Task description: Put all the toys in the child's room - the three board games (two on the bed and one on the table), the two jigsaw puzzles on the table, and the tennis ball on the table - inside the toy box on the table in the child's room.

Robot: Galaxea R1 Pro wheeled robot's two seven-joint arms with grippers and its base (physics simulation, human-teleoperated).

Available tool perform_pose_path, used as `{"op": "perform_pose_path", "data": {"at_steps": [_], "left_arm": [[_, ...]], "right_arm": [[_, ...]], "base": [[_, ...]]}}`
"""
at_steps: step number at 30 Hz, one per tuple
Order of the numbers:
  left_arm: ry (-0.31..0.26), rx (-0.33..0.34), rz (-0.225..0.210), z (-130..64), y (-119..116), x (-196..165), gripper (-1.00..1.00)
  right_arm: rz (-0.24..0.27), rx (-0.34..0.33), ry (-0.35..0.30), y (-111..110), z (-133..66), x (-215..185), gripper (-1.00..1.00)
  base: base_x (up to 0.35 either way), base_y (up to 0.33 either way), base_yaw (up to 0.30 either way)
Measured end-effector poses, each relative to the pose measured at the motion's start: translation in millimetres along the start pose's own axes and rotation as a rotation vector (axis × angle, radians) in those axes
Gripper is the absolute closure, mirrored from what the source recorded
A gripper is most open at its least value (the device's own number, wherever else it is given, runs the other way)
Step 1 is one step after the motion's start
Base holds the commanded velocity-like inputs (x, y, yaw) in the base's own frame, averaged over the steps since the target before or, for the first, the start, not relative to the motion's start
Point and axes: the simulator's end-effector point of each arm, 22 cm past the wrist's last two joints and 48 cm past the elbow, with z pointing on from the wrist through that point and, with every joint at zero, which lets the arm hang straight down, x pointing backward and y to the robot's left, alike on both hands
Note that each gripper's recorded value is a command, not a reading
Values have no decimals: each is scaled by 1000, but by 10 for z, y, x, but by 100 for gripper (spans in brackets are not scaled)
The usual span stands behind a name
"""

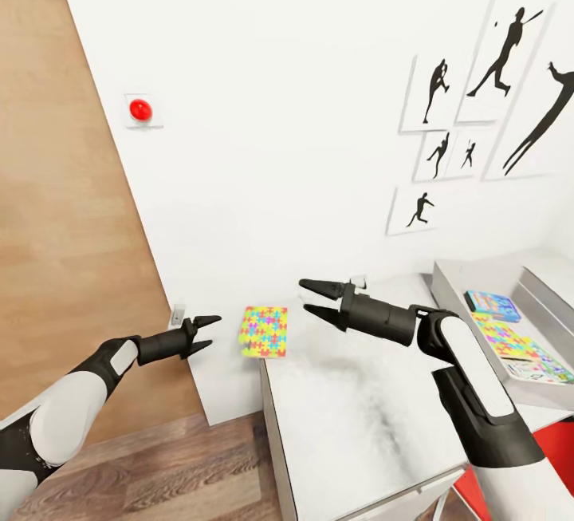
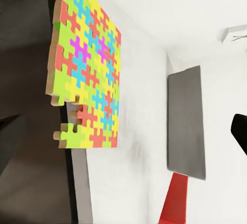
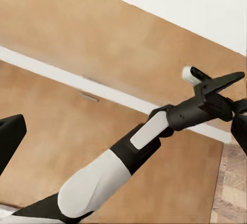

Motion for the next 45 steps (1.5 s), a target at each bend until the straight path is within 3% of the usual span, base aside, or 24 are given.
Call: {"op": "perform_pose_path", "data": {"at_steps": [2, 6, 45], "left_arm": [[0, -2, 1, 14, 27, 5, -100], [4, 2, 1, 70, 59, 38, -100], [4, 16, 6, 281, 554, 145, -100]], "right_arm": [[-54, -12, -10, 166, 52, -179, -100], [-82, -5, -16, 195, 81, -264, -100], [-101, 12, 18, -358, 174, 38, -100]], "base": [[0, 0, 0], [0, 0, 0], [0, 0, 0]]}}
